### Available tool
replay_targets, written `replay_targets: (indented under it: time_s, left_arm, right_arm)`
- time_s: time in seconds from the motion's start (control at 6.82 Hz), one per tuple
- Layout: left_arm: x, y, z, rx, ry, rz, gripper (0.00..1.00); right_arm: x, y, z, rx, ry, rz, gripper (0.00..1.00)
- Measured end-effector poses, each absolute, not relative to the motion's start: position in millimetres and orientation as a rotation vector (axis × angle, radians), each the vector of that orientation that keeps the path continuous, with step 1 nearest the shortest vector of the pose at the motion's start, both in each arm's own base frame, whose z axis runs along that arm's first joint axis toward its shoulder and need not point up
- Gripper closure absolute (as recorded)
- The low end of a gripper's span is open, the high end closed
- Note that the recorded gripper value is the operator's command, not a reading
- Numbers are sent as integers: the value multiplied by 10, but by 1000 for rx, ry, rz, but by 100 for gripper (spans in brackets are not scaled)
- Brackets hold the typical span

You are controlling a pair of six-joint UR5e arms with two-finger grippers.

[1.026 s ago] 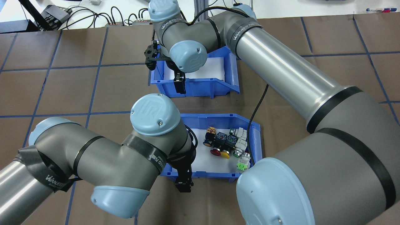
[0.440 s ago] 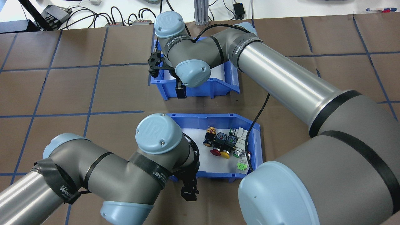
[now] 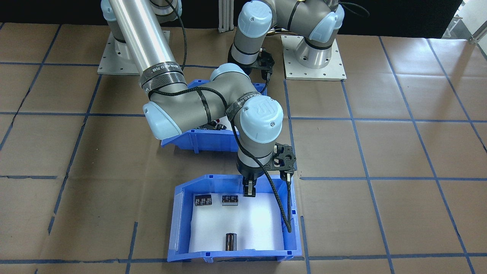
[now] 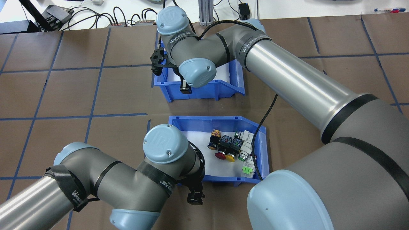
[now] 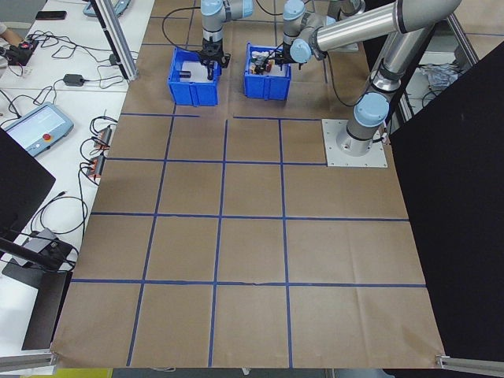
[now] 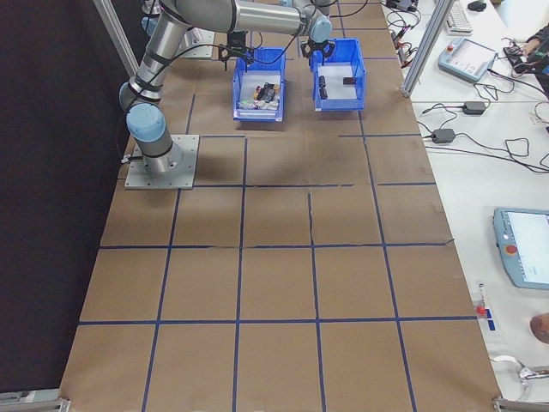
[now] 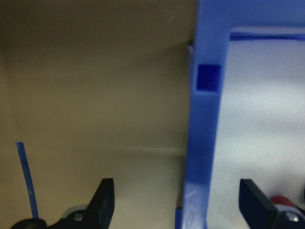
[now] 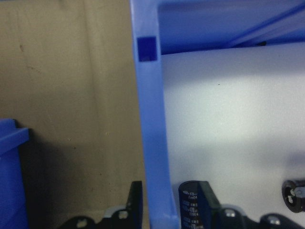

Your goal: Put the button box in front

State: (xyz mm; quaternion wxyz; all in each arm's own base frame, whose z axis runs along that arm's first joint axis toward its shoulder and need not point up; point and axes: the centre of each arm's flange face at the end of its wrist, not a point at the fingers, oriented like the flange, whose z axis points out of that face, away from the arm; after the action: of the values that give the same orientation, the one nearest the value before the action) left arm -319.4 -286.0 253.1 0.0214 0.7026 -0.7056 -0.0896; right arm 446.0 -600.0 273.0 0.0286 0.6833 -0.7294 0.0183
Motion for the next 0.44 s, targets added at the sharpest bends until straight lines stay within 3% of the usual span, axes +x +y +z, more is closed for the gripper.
replay_targets:
  time_s: [0.15, 0.44]
  left_arm:
    - [-3208, -2873, 2545, 2158, -2180, -265, 97]
    - [-3221, -2899, 2678, 2077, -2166, -221, 100]
  right_arm:
    - [4439, -6019, 2751, 2108, -2235, 56, 98]
    - [4258, -6109, 2884, 2125, -2184, 64, 99]
